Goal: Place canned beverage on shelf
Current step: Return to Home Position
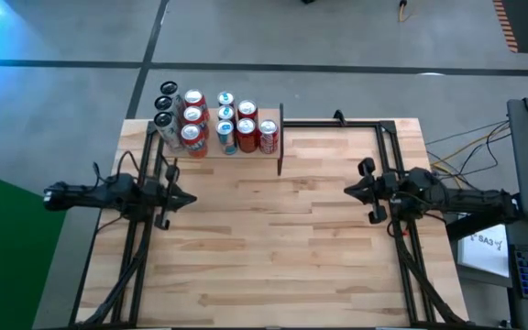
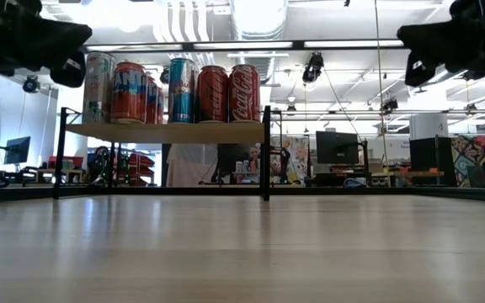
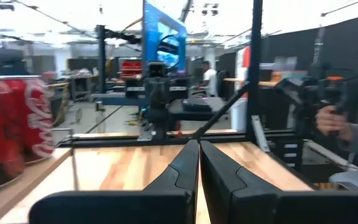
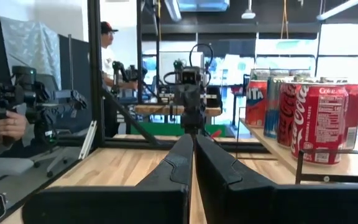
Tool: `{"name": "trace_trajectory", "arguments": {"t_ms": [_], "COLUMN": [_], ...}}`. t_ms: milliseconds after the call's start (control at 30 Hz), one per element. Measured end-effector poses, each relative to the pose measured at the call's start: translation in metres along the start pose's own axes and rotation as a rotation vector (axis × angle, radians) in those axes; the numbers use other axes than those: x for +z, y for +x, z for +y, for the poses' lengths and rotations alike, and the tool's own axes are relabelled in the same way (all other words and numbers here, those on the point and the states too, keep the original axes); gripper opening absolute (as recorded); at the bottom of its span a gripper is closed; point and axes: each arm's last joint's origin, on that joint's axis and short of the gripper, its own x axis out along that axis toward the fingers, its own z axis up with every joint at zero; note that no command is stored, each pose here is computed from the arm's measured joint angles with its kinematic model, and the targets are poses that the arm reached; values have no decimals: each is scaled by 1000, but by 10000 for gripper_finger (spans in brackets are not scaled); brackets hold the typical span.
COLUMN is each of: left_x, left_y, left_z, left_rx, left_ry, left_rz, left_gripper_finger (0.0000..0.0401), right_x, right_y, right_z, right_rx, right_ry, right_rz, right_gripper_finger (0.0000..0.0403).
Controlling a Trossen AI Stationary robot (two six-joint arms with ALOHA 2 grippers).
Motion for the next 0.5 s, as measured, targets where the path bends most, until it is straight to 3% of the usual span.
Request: {"name": "trace_trajectory", "arguments": {"t_ms": [200,500], "left_x": [-13,-20], "left_y": [1,2], "left_z": [-2,-1], "left_rx": [-72,-53], "left_ry": [-3,16], "left_rz": [-2,74], "left_gripper_finger": [0,0], "right_x": [-6,-10], "right_y": [-3,-3], "right_z": [1,0], "right_rx": [0,-3], "right_ry": [-14,-48], "right_rz": [-4,39], "right_gripper_finger": [9,9]}}
